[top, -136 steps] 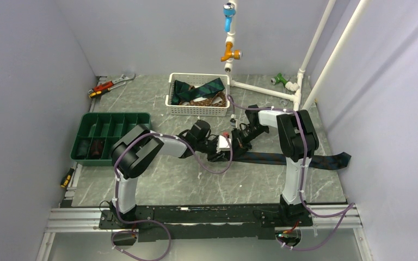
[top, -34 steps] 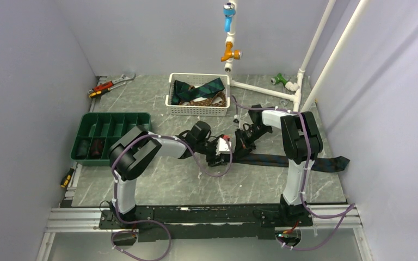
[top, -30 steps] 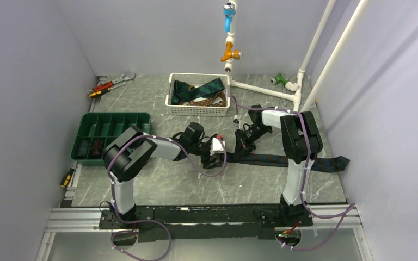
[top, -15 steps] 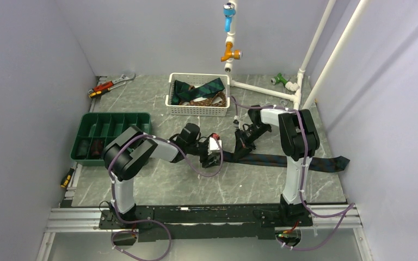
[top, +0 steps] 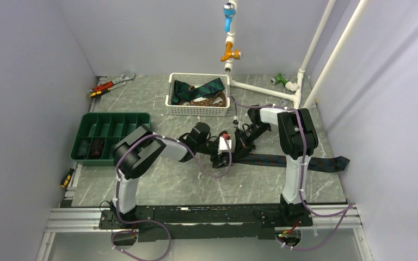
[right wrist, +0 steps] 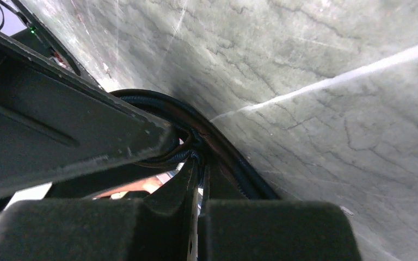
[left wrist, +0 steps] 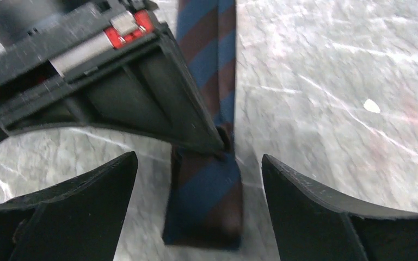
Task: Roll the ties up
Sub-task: Roll the tie at the center of the board.
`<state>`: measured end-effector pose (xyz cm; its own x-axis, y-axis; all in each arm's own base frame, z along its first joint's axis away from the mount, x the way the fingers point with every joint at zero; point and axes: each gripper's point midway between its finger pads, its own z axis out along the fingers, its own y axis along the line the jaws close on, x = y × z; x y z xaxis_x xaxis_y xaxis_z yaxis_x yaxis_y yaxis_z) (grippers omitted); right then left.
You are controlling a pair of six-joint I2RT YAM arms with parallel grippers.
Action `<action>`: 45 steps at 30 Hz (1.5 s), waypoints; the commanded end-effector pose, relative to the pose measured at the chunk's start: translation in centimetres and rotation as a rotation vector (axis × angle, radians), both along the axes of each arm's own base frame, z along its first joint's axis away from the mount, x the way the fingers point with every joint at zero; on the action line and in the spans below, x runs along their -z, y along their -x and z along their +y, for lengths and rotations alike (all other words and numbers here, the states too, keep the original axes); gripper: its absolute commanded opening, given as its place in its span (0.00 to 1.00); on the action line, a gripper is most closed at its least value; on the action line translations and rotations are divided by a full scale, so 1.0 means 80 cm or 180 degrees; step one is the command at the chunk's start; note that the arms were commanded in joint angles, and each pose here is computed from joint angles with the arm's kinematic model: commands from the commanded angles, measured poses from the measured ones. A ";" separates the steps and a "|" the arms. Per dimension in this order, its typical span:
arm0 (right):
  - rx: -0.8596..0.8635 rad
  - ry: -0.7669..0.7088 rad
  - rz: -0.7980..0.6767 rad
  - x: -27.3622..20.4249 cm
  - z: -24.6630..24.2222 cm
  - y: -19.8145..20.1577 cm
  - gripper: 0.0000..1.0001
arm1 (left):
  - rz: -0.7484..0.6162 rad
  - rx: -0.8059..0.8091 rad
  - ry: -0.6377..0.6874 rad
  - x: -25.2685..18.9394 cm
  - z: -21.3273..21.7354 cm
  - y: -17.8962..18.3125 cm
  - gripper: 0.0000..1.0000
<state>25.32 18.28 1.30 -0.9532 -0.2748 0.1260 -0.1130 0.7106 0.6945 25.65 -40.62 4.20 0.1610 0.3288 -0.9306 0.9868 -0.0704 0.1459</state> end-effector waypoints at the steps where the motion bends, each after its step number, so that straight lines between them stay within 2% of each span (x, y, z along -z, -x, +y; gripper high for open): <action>1: -0.0295 0.0354 -0.0331 0.045 -0.023 -0.007 0.00 | 0.0200 0.0006 -0.0048 0.002 -0.027 -0.009 0.89; 3: -0.0301 0.0254 -0.0392 0.036 -0.016 -0.010 0.00 | 0.0305 -0.0052 -0.0184 0.019 -0.027 -0.009 0.83; 5: -0.0317 0.0156 -0.0468 0.025 -0.007 -0.013 0.00 | 0.0369 -0.0141 -0.0366 0.034 -0.018 -0.009 0.73; 7: -0.0346 0.0099 -0.0537 0.017 -0.002 -0.017 0.00 | 0.0408 -0.0206 -0.0523 0.046 -0.001 -0.003 0.58; 13: -0.0492 0.0035 -0.0636 0.000 0.013 -0.023 0.00 | 0.0330 -0.0274 -0.0814 0.071 0.046 0.018 0.30; 15: -0.0474 -0.0047 -0.0666 -0.016 0.013 -0.026 0.08 | 0.0398 -0.0341 -0.0907 0.078 0.053 0.020 0.26; 19: -0.0357 -0.0042 -0.0924 -0.055 -0.015 -0.036 0.25 | 0.0463 -0.0390 -0.0970 0.083 0.060 0.025 0.25; 22: -0.0316 0.0231 -0.1103 -0.061 -0.044 -0.048 0.32 | 0.0448 -0.0381 -0.0983 0.084 0.063 0.026 0.25; 25: -0.0414 0.0588 -0.1216 -0.043 -0.068 -0.058 0.32 | 0.0441 -0.0346 -0.0991 0.084 0.061 0.026 0.26; 28: -0.0549 0.0740 -0.1057 -0.021 -0.081 -0.049 0.30 | 0.0439 -0.0330 -0.0998 0.085 0.058 0.024 0.26; 37: -0.0964 0.0651 -0.0910 -0.024 -0.090 0.003 0.19 | 0.0506 -0.0391 -0.0986 0.082 0.058 0.023 0.26; 39: -0.1037 0.0686 -0.0978 -0.030 -0.096 0.006 0.21 | 0.0498 -0.0394 -0.0985 0.082 0.058 0.023 0.27; 42: -0.1112 0.0822 -0.1124 -0.035 -0.109 0.002 0.30 | 0.0496 -0.0390 -0.1001 0.082 0.059 0.023 0.27; 45: -0.1119 0.0919 -0.1226 -0.043 -0.126 0.000 0.49 | 0.0494 -0.0388 -0.1015 0.083 0.061 0.023 0.27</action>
<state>25.04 10.30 2.88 -0.8346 -0.5488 -0.0470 -0.5149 0.7470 0.4205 25.33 -39.59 2.40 0.1043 0.4505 -0.8866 0.9941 -0.0219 0.1059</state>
